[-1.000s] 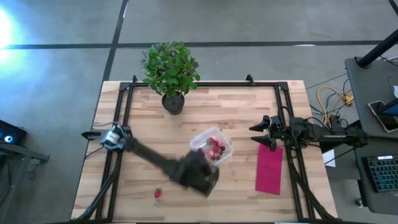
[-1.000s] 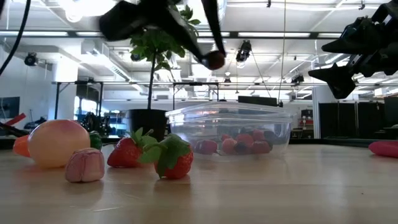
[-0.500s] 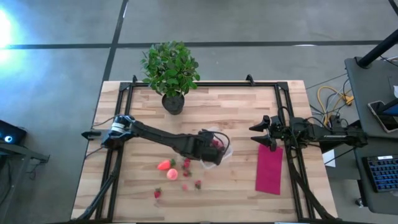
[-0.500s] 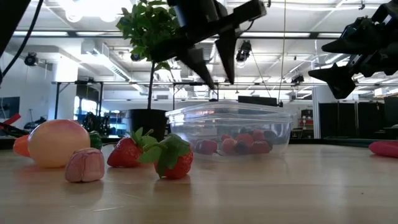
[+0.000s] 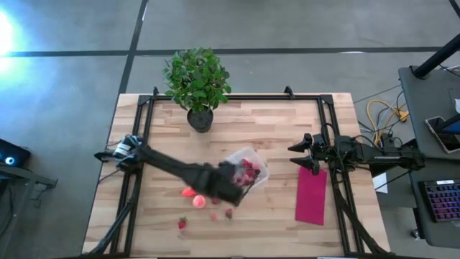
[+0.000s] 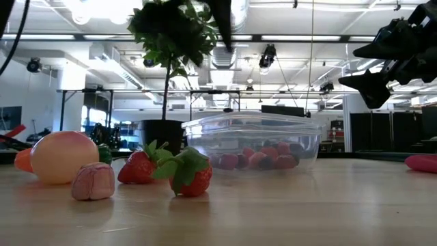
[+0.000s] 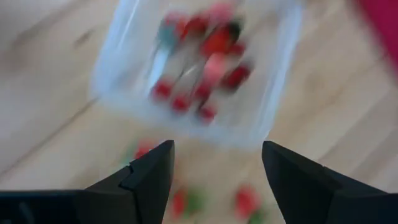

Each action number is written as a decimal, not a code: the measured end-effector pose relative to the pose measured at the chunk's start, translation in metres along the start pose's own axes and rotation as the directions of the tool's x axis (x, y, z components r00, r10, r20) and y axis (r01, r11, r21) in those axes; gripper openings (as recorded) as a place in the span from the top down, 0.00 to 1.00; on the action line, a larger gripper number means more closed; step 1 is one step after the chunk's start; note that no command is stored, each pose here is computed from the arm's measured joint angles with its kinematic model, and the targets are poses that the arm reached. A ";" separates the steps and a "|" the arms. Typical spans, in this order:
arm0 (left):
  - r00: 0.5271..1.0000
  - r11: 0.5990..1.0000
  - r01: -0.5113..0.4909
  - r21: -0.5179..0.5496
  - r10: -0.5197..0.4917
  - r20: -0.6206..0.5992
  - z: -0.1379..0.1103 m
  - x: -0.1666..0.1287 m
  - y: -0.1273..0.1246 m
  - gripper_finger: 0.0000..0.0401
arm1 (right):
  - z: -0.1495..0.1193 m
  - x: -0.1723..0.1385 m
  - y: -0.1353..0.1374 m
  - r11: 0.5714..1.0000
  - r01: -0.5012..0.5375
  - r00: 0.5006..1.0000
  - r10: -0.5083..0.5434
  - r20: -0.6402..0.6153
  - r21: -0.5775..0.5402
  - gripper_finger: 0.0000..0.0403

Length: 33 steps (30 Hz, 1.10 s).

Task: Pick and placing Produce into tupperware
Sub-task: Put the red strawberry into the transparent bin

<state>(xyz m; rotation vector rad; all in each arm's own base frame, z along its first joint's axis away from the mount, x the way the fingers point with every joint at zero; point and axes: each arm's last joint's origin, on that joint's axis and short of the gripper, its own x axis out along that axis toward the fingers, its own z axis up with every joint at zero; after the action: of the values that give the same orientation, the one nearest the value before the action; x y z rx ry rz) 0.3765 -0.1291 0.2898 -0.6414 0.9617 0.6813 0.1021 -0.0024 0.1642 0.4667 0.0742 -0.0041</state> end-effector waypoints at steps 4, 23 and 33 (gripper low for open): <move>0.979 0.985 -0.169 0.024 0.171 -0.110 -0.037 -0.022 0.014 0.43 | 0.000 0.000 0.000 1.000 0.000 1.000 0.000 0.001 0.000 0.29; 0.897 0.911 -0.300 -0.283 0.170 -0.407 -0.125 -0.019 0.013 0.43 | 0.000 0.000 0.000 1.000 0.000 1.000 0.000 0.001 0.000 0.29; 0.910 0.871 -0.283 -0.402 0.111 -0.401 -0.163 -0.013 0.012 0.43 | 0.000 0.000 0.000 1.000 -0.001 1.000 0.001 0.001 0.000 0.29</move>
<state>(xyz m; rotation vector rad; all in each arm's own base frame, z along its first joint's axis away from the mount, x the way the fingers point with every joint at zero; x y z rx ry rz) 0.2784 -0.2462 0.2297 -1.1231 1.2401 1.0120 0.1021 -0.0024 0.1644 0.4666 0.0729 -0.0037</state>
